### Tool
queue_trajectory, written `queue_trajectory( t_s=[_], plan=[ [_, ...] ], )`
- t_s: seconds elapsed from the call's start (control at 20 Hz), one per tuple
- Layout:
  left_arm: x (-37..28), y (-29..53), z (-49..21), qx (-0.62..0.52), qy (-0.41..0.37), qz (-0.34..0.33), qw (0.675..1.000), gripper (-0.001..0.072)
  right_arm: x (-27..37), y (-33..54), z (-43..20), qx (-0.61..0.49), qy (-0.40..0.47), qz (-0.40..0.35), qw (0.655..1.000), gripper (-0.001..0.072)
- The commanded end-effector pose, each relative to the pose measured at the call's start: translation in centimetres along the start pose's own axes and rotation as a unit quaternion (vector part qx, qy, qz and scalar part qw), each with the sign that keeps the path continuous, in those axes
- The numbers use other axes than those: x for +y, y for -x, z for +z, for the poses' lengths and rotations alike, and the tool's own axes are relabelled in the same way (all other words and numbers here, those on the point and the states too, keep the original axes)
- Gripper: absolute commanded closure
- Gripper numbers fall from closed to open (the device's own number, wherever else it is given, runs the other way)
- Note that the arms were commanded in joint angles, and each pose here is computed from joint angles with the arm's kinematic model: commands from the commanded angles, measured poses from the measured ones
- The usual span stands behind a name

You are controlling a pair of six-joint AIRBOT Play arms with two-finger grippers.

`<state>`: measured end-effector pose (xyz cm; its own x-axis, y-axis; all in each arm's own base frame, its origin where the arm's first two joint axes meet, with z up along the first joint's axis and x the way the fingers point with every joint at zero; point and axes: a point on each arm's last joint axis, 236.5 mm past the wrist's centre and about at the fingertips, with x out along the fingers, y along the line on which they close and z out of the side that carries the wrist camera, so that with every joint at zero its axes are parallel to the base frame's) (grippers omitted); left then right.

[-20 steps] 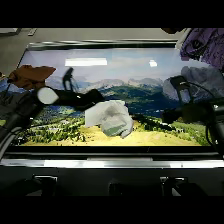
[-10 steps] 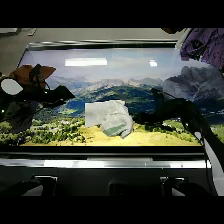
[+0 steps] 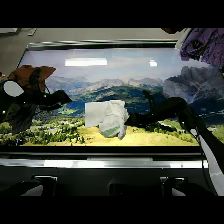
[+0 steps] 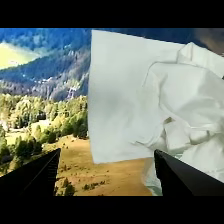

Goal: Fold the clothes and pants, and hang the long-sleeved shirts on hangers.

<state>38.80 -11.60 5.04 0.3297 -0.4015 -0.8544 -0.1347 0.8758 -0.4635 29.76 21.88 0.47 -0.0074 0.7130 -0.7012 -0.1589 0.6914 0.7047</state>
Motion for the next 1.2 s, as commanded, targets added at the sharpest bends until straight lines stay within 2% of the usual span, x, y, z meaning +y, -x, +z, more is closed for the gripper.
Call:
queue_trajectory(
  t_s=[0.0,0.15,0.35,0.5,0.6,0.75,0.95,1.15],
  plan=[
    [1.4,-0.4,-1.2,0.024,0.014,0.014,1.0,0.0032,0.9,0.1,-2.0,0.041,0.02,0.019,0.999,0.0237],
    [2.3,-0.1,-0.7,0.02,0.024,0.018,0.999,0.0032,0.8,1.2,-2.3,0.034,0.044,-0.003,0.998,0.0236],
    [3.2,0.2,-0.3,0.015,0.011,0.027,0.999,0.0037,-2.0,2.2,0.1,-0.022,0.067,-0.083,0.994,0.0216],
    [3.8,0.2,-0.3,0.013,0.007,0.039,0.999,0.0037,-6.0,3.4,4.3,-0.109,0.03,-0.163,0.98,0.0216],
    [3.8,0.2,-0.3,0.013,0.007,0.039,0.999,0.0037,-7.8,2.3,4.9,-0.109,-0.031,-0.146,0.983,0.0216],
    [3.8,0.2,-0.3,0.013,0.007,0.039,0.999,0.0037,-8.1,-1.1,3.8,-0.053,-0.11,-0.055,0.991,0.0219],
    [3.8,0.2,-0.3,0.013,0.007,0.038,0.999,0.0037,-7.7,-4.3,2.9,-0.013,-0.107,-0.018,0.994,0.0219],
    [3.8,0.2,-0.3,0.014,0.007,0.039,0.999,0.0037,-8.3,-6.0,3.8,-0.031,-0.11,-0.03,0.993,0.0232]
  ],
)
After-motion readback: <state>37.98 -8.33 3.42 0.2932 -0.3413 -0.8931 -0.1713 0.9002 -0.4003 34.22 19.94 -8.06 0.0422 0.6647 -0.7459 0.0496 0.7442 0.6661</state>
